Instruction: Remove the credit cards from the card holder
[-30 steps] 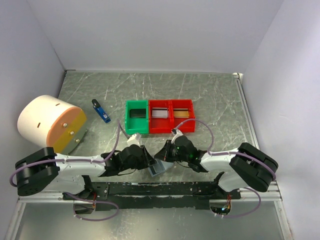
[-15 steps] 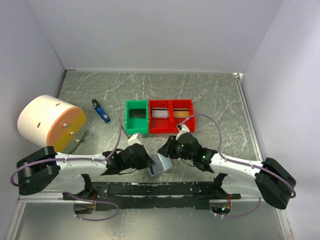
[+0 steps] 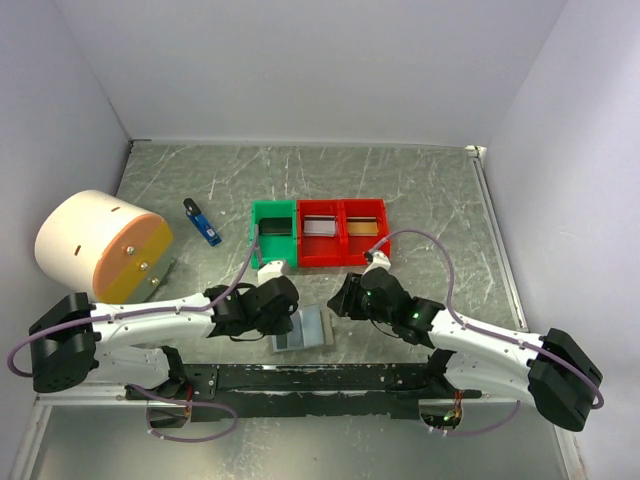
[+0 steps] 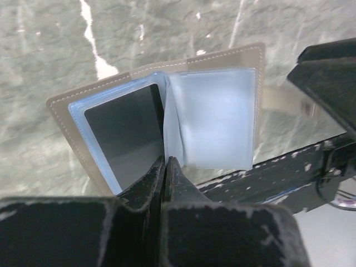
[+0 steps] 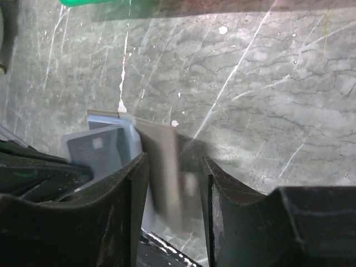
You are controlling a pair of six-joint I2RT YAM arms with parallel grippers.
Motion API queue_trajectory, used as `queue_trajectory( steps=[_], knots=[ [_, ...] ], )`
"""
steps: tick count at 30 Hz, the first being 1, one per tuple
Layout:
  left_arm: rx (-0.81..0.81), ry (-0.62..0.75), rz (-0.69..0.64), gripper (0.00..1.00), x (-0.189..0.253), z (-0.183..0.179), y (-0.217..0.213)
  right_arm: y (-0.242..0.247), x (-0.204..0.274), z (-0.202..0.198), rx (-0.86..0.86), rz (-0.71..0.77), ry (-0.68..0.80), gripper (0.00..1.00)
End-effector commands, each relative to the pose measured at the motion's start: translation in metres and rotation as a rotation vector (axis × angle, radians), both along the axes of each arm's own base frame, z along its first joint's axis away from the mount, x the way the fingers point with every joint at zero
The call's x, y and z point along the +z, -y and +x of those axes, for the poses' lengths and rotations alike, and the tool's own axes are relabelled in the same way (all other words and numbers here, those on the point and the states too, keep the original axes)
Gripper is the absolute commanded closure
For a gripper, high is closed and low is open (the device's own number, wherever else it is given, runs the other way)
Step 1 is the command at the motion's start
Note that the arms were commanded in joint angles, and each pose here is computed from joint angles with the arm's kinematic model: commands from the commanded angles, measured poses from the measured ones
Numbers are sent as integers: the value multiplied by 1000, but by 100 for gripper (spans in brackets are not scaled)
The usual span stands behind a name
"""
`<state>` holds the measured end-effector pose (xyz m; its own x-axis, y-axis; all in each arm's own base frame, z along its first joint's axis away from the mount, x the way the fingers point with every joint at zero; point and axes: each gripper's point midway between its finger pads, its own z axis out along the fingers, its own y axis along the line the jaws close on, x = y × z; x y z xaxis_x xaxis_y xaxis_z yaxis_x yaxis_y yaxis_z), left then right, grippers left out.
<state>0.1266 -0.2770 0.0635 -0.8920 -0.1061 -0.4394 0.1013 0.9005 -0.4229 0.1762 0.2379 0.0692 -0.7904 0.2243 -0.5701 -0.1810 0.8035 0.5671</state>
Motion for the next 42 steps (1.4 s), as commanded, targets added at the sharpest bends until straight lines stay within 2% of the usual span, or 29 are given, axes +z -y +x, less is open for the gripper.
queue_trajectory(
  steps=[1,7,13,21,27,35,42],
  knots=[
    [-70,-18,206,93,0,-11,-39,-3,7,5,-1,7,17,58],
    [-87,-35,239,87,4,-12,-37,-9,7,3,25,24,12,58],
    [-81,-45,224,74,1,-8,-21,-9,2,3,32,6,5,58],
    [-114,-41,156,68,5,-7,7,-10,5,4,36,7,12,58],
    [-159,-31,82,56,13,-11,28,-11,9,3,42,22,18,58],
    [-208,-35,9,51,13,-19,42,-11,14,1,47,34,23,57],
    [-156,22,-38,47,33,-14,28,-16,27,-2,79,85,50,56]
  ],
)
